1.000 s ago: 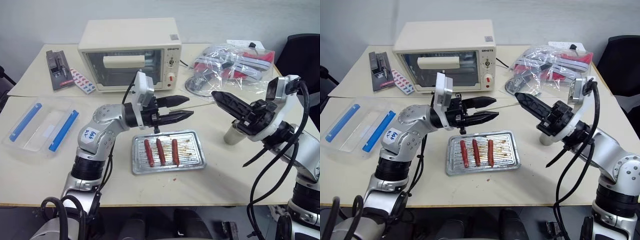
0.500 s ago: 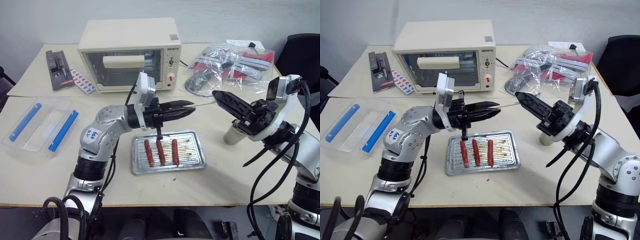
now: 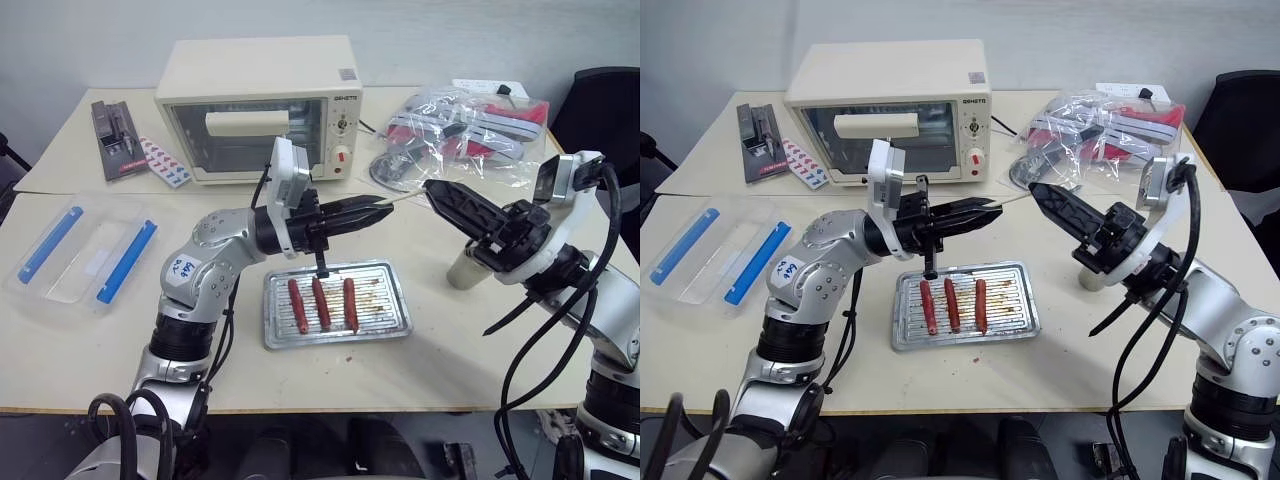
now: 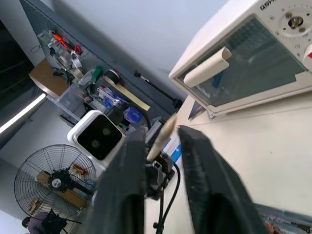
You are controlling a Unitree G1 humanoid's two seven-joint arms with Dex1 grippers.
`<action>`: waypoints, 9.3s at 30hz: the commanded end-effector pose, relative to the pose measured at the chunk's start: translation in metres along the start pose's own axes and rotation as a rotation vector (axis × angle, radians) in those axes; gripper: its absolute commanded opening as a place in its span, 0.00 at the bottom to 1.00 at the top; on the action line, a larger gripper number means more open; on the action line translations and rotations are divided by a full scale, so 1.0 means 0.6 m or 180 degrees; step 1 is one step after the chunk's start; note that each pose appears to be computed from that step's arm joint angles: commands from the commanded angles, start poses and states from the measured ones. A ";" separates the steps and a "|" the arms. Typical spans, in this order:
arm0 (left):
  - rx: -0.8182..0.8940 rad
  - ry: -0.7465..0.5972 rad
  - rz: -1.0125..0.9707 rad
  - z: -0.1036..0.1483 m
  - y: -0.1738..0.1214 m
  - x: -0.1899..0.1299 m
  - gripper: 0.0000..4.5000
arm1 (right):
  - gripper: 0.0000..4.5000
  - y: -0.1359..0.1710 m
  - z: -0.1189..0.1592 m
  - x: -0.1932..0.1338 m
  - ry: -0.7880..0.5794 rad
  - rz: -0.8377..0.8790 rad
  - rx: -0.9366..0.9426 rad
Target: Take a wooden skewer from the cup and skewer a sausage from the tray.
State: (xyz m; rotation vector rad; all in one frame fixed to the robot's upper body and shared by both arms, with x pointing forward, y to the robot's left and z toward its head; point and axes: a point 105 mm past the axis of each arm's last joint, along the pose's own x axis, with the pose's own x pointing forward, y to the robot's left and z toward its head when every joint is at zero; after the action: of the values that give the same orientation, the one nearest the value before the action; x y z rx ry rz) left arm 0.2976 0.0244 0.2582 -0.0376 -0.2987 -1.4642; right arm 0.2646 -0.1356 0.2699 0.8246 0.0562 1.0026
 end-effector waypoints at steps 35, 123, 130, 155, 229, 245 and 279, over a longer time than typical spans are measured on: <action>0.0084 0.1460 0.0760 0.014 -0.039 -0.251 0.00 | 0.66 -0.107 -0.206 0.017 0.2443 -0.1396 -0.1346; 0.0316 0.1299 0.0885 0.024 -0.019 -0.239 0.00 | 0.49 -0.179 -0.188 0.103 0.2495 -0.1079 -0.3037; 0.0301 0.1301 0.0883 0.023 -0.019 -0.240 0.00 | 0.49 -0.165 -0.193 0.106 0.2444 -0.0875 -0.3409; 0.0328 0.1299 0.0891 0.029 -0.016 -0.239 0.00 | 0.07 -0.208 -0.205 0.092 0.2527 -0.1071 -0.3193; 0.0035 0.1644 -0.1238 0.060 -0.137 -0.174 0.00 | 0.07 0.062 -0.113 -0.052 0.4088 0.1200 0.0572; -0.0003 0.1658 -0.1293 0.060 -0.151 -0.175 0.00 | 0.07 0.053 -0.116 -0.050 0.4041 0.1162 0.0612; 0.0068 0.1356 -0.1117 0.037 -0.153 -0.135 0.00 | 0.07 0.061 -0.104 -0.020 0.3834 0.1145 0.0919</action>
State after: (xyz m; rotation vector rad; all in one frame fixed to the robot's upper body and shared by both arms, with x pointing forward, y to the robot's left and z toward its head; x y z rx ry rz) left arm 0.2032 0.1006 0.2455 0.3518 0.0549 -1.7538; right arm 0.2098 -0.1015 0.2371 0.3734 1.1431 1.7055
